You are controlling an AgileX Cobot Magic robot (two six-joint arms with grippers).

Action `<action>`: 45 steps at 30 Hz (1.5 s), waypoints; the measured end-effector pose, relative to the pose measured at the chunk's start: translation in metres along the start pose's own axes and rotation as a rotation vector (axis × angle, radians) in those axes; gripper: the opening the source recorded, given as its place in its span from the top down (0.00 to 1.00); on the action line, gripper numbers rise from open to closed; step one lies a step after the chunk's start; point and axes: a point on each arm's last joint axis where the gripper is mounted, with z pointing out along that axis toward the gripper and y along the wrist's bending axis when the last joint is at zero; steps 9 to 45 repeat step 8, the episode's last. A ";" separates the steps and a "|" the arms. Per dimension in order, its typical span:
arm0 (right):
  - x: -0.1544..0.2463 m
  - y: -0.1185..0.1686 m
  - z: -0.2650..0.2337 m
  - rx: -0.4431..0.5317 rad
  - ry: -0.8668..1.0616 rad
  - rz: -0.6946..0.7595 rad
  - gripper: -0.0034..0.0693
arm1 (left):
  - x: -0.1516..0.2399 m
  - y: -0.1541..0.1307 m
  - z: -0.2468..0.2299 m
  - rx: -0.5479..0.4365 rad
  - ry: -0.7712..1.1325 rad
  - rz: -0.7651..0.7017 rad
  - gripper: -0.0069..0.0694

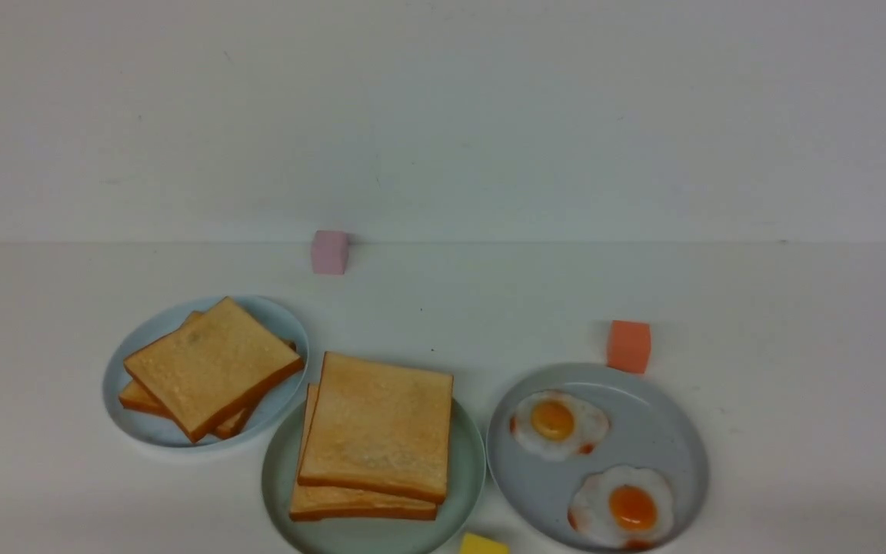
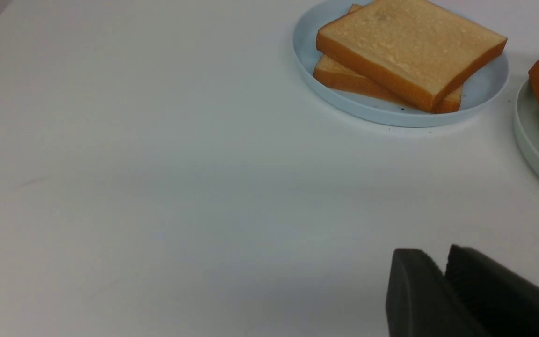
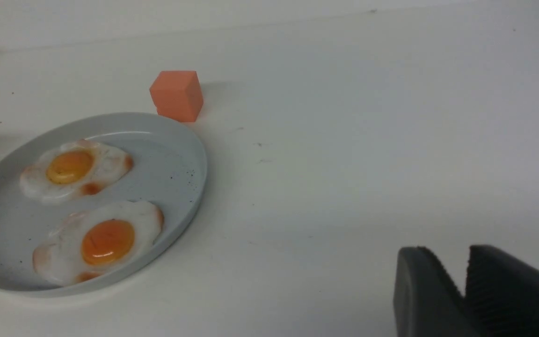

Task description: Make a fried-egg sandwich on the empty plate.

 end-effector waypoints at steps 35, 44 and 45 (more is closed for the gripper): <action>0.000 0.000 0.000 0.000 0.000 0.000 0.70 | 0.000 0.000 0.000 0.000 0.000 0.000 0.74; 0.000 0.000 0.000 0.000 0.000 0.000 0.70 | 0.000 0.000 0.000 0.000 0.000 0.000 0.74; 0.000 0.000 0.000 0.000 0.000 0.000 0.70 | 0.000 0.000 0.000 0.000 0.000 0.000 0.74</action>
